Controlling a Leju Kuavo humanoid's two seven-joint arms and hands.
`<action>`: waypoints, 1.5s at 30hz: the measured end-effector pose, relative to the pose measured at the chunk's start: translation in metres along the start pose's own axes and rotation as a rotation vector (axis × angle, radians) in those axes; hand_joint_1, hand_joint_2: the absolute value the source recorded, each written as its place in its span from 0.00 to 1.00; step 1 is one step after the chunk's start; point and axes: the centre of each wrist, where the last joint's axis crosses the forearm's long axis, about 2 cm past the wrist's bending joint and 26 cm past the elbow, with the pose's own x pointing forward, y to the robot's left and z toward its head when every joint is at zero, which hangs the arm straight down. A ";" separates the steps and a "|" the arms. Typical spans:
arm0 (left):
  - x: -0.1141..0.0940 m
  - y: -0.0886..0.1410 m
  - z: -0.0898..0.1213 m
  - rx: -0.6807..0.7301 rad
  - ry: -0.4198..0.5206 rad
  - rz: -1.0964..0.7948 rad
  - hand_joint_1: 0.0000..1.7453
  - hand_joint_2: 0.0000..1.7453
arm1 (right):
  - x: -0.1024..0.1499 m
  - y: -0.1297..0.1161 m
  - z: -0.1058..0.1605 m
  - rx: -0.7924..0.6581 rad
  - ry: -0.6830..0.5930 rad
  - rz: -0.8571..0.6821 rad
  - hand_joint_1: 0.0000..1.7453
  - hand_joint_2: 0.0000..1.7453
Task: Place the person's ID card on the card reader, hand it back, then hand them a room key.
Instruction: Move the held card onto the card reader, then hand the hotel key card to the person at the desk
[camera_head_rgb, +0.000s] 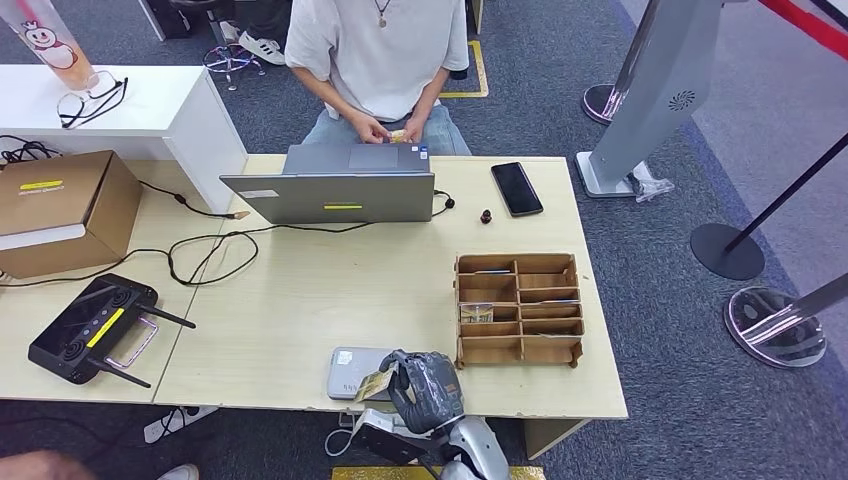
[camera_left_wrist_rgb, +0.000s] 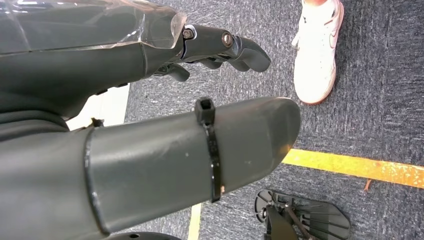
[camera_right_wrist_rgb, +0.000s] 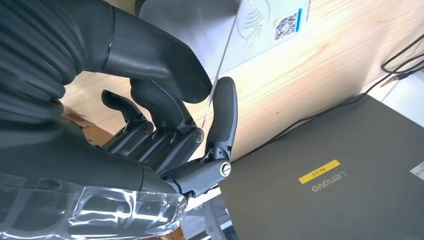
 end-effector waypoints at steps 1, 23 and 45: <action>0.000 0.000 0.000 0.000 0.001 0.000 0.00 0.00 | -0.001 0.000 0.000 -0.001 0.002 0.002 1.00 1.00; 0.004 -0.001 0.000 0.000 0.007 -0.015 0.00 0.00 | -0.012 -0.007 0.000 -0.029 0.043 0.046 1.00 1.00; 0.012 -0.001 0.000 -0.001 -0.009 -0.039 0.00 0.00 | -0.011 -0.011 -0.005 -0.071 0.058 0.016 1.00 1.00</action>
